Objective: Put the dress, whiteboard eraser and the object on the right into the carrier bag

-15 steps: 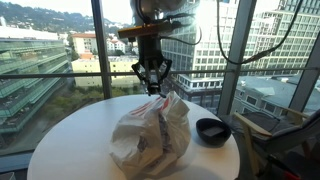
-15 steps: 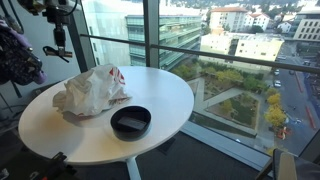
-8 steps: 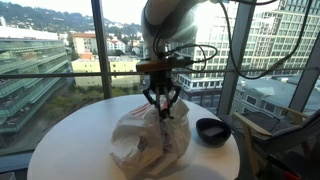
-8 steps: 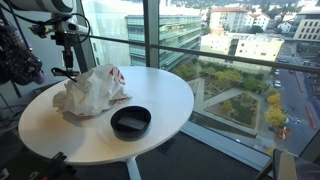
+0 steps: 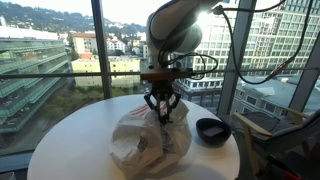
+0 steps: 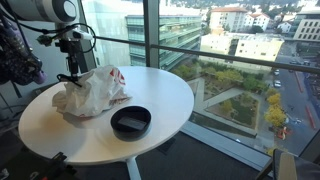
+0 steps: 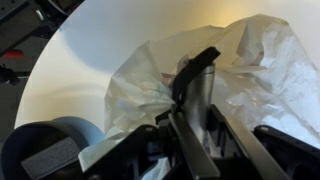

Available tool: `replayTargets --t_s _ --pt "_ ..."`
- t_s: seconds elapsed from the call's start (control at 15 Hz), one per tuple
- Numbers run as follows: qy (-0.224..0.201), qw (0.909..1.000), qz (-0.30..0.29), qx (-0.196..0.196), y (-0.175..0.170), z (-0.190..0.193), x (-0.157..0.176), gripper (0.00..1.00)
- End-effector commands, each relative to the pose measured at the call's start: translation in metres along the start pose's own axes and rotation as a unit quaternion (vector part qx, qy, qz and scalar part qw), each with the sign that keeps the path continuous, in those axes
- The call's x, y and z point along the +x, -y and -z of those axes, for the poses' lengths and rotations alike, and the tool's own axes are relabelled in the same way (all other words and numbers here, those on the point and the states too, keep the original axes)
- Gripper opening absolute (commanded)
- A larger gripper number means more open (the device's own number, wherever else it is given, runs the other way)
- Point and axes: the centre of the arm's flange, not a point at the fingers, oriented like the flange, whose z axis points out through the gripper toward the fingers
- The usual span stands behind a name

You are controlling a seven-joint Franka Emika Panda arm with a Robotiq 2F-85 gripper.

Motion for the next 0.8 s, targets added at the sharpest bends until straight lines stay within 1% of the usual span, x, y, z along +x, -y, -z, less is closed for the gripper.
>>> replayTargets --t_s 0.0,0.2,0.4,0.6,0.73 --pt "-0.006 0.9999 -0.012 -0.004 -0.022 -0.013 0.014 0.13" --pt "-0.024 0.9995 -0.016 -0.013 -0.027 -0.026 0.030 0.13" --pt "-0.058 0.9982 0.012 -0.001 -0.014 -0.034 0.038 0.13" --pt "-0.111 0.9921 0.056 0.020 0.008 -0.044 0.038 0.13" --pt "-0.150 0.9844 0.086 0.035 0.021 -0.050 0.038 0.13"
